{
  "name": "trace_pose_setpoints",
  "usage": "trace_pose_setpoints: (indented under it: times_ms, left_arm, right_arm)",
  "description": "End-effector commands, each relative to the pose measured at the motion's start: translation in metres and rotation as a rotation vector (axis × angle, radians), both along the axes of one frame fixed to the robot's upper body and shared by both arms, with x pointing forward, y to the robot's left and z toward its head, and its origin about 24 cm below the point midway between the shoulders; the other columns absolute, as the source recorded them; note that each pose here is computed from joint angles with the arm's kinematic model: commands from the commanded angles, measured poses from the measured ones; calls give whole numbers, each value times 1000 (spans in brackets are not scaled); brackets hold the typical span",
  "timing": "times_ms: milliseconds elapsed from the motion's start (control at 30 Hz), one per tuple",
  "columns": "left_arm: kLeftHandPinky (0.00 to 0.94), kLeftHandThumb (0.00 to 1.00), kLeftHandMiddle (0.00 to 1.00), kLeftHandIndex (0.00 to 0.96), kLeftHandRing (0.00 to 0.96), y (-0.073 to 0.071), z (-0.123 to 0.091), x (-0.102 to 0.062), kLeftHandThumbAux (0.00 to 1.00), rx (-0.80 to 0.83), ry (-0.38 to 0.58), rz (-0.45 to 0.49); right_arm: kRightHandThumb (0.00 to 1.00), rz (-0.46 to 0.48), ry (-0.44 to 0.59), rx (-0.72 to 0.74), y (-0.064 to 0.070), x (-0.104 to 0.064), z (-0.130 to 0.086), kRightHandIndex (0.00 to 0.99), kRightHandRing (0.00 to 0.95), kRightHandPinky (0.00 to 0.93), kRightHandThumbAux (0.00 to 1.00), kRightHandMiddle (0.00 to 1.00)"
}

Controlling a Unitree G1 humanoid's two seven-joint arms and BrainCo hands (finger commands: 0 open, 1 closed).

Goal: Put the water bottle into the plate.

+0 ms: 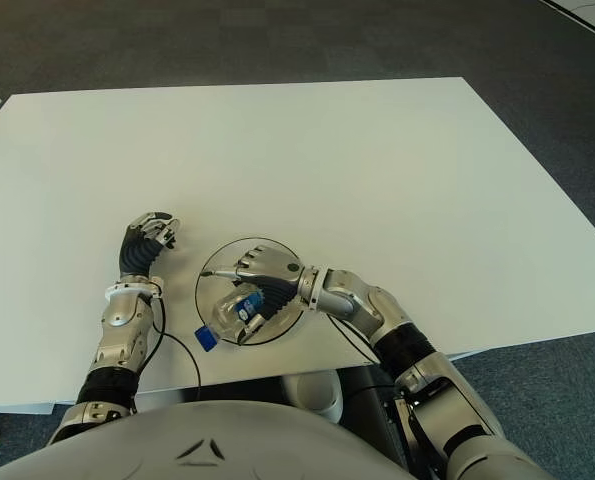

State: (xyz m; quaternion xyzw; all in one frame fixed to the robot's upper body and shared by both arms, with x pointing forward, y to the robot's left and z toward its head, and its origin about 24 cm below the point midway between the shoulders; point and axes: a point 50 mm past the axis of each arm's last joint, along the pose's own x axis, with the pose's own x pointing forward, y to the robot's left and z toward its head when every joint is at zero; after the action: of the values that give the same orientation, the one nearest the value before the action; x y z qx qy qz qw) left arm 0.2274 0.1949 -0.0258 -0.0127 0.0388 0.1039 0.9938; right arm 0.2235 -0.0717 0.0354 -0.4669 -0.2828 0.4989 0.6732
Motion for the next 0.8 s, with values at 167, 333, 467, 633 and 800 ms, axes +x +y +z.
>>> trace_pose_setpoints:
  times_ms: [167,333,467,633,800]
  left_arm:
    - [632,708,668,435,650,-2,-4,-5,714,-59,33,1]
    - [631,708,658,435,643,-2,-4,-5,714,-76,31,5]
    - [630,708,657,435,642,-2,-4,-5,713,-86,26,2]
    - [623,708,657,436,640,-1,-4,-6,712,-97,20,-3]
    - [630,708,664,436,647,0,-4,-6,712,-90,19,-4]
  right_arm:
    - [40,-16,-108,157,1,2,7,0,0,0,321,0]
    - [59,-34,-193,207,1,3,9,0,0,0,284,0]
    - [71,-42,-268,234,0,3,10,0,0,0,270,0]
    - [86,-39,-387,214,-2,6,10,0,0,0,236,0]
    - [60,-45,-534,205,-5,8,9,0,0,0,206,0]
